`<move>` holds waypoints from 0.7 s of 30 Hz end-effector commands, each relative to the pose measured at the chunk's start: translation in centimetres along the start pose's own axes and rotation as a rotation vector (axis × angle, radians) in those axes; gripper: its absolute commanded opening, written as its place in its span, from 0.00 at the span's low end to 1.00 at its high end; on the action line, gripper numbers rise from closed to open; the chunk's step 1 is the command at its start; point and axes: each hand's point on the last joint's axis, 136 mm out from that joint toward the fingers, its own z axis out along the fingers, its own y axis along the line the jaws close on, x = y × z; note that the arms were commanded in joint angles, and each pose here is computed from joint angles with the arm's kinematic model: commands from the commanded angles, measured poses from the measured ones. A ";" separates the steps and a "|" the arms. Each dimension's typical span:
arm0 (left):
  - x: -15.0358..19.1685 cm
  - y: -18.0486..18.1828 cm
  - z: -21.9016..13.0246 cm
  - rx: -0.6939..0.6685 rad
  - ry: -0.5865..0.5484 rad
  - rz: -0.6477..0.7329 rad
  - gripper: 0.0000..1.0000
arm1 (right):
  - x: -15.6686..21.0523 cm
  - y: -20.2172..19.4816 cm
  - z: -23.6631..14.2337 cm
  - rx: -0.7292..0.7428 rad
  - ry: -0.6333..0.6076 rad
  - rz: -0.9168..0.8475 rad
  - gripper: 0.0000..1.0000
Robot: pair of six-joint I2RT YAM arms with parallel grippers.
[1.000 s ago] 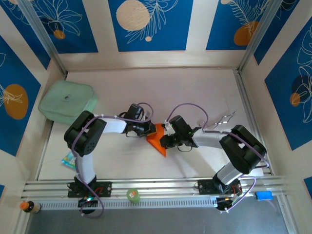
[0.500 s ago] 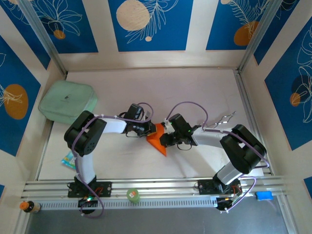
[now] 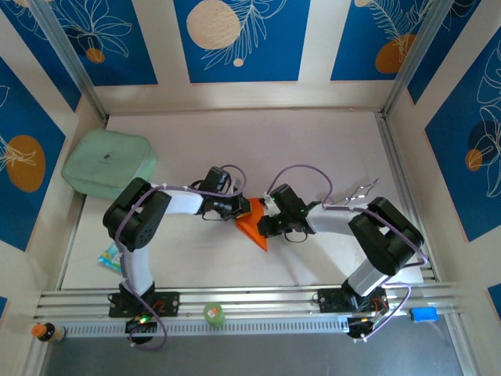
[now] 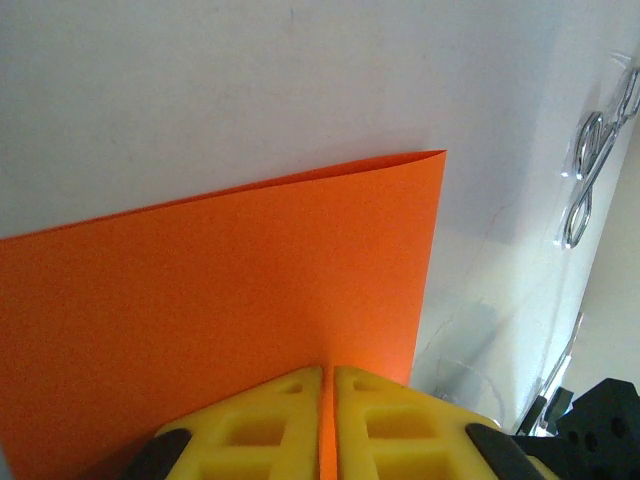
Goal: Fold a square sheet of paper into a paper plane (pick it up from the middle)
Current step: Third fold the triangle at the center of the table.
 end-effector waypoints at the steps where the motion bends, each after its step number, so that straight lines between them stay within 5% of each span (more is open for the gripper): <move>1: 0.5 1.7 0.4 -0.031 0.016 -0.039 0.11 | -0.3 0.0 0.0 0.007 0.006 0.003 0.05; 21: 0.5 1.6 0.3 -0.033 0.016 -0.034 0.11 | -1.0 0.7 -0.9 -0.006 -0.020 -0.017 0.05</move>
